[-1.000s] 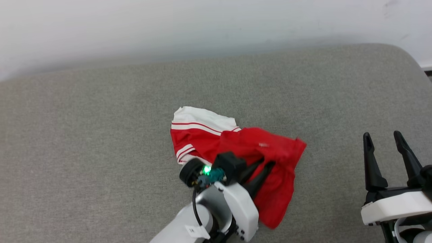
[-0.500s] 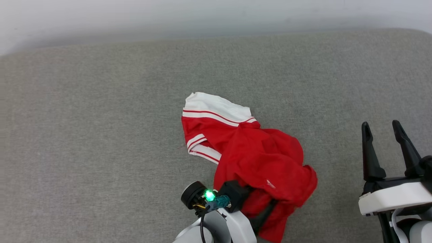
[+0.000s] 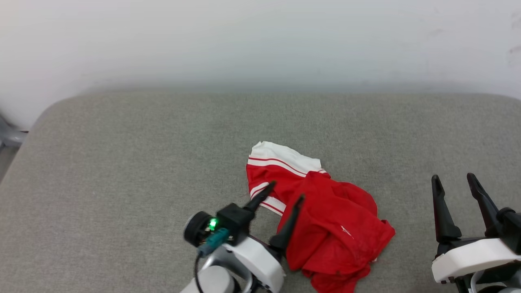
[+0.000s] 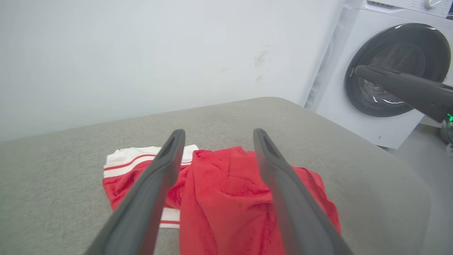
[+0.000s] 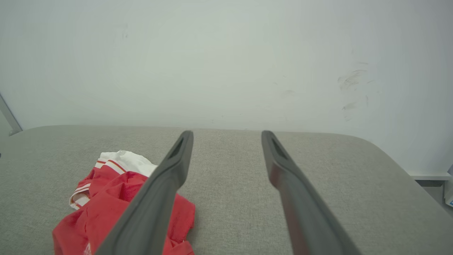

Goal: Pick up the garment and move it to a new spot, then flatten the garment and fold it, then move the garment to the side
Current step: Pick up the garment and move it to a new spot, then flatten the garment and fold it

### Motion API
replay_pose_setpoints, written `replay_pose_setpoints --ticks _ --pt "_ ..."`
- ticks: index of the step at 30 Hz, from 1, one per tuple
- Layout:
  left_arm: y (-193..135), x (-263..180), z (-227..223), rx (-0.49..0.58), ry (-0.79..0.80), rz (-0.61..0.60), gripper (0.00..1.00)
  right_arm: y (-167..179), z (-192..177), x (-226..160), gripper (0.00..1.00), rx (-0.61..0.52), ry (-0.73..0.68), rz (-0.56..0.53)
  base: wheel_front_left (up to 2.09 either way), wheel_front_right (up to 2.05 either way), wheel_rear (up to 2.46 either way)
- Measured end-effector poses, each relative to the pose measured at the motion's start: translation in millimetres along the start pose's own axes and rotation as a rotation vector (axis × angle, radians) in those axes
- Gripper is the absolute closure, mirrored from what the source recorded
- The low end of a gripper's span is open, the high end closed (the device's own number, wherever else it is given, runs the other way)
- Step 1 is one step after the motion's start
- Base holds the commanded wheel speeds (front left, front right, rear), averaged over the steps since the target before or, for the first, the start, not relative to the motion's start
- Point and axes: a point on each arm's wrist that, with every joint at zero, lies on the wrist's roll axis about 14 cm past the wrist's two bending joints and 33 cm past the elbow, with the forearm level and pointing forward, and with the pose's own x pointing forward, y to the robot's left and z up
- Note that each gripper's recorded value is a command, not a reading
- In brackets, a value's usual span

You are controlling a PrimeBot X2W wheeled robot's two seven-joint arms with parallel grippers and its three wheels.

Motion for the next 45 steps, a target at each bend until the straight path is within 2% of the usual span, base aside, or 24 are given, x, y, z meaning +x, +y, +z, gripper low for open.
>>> replay_pose_setpoints --ticks 9,15,29,32,37,41,45 --pt "84 -42 34 0.074 -0.084 0.314 0.0 10 10 -8 0.0 0.01 -0.019 0.03 0.0 0.0 0.0" --pt "122 -74 42 0.121 -0.094 0.446 0.0 12 7 -12 0.0 0.016 -0.008 0.035 0.0 0.0 0.0" --pt "130 -95 37 0.133 -0.076 0.488 0.0 11 -2 -20 0.0 0.021 0.039 0.034 0.0 0.0 0.0" --pt "131 -96 37 0.131 -0.073 0.49 0.0 10 -19 -22 0.0 0.044 0.122 0.03 0.0 0.0 0.0" --pt "132 -97 35 0.127 -0.069 0.497 0.0 18 -67 -31 0.0 0.057 0.376 0.054 0.0 0.0 0.0" --pt "134 -99 34 0.118 -0.071 0.509 0.0 54 -86 -31 0.0 0.022 0.526 0.172 0.0 0.0 0.0" --pt "138 -97 35 0.113 -0.074 0.522 0.0 80 -92 -23 0.0 -0.041 0.611 0.304 0.0 0.0 0.0"
